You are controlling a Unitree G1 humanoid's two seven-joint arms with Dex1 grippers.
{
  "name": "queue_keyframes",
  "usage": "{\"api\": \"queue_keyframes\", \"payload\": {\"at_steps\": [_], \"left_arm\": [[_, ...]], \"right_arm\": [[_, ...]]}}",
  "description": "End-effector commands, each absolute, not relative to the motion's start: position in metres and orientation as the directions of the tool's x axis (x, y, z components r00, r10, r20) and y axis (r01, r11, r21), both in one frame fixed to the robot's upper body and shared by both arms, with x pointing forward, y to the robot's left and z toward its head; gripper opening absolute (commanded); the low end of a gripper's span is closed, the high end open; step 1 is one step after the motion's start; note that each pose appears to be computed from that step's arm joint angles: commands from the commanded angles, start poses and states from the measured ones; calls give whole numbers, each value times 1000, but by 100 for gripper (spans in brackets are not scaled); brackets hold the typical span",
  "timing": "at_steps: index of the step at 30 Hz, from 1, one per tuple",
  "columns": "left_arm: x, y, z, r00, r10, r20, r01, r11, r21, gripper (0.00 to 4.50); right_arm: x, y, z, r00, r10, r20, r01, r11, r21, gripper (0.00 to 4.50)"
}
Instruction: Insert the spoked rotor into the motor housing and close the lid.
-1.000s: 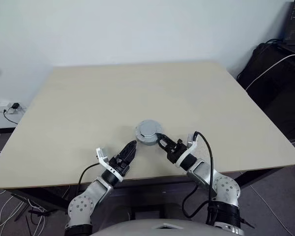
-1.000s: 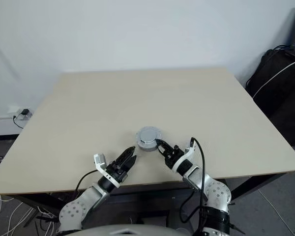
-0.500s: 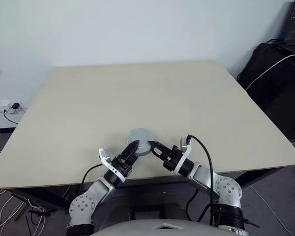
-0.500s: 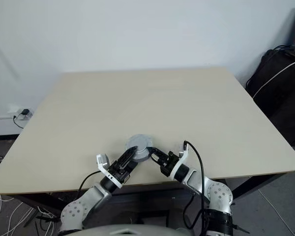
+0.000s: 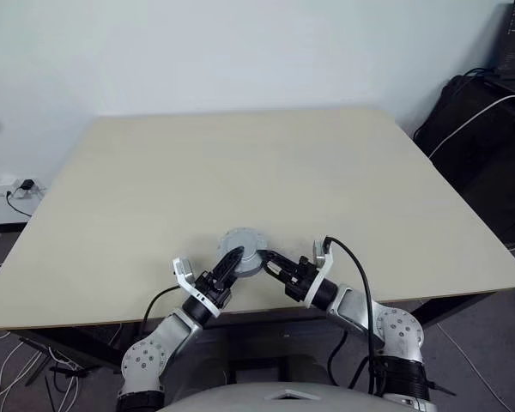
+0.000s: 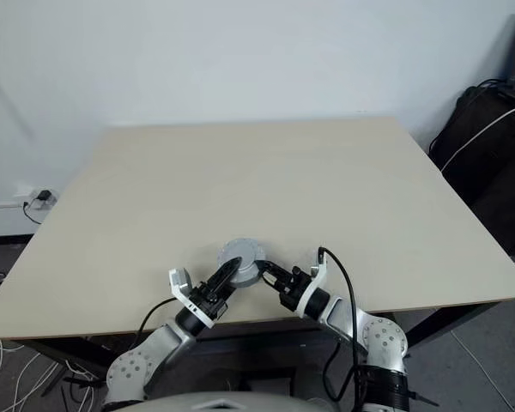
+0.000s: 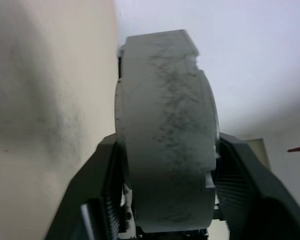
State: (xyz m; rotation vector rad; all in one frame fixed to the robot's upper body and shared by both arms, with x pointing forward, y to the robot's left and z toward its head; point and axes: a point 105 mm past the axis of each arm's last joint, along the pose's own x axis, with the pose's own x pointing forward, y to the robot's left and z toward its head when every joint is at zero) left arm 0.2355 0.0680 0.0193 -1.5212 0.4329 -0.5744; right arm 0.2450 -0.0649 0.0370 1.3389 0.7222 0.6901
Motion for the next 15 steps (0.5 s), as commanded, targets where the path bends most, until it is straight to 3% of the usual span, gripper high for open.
{"api": "queue_keyframes", "payload": {"at_steps": [1,7,15], "left_arm": [[238,53,33,798,-580,161,113,-118,-987,212],[237,52,33,796,-584,162,113,-119,-986,212],[239,55,33,805,-573,156,120,-100,-988,212]], "right_arm": [[251,-62,60,614,789,23,-122,66,990,122],[253,-63,59,641,768,-1,-164,138,977,122],[250,-66,63,640,769,4,-195,158,968,389]]}}
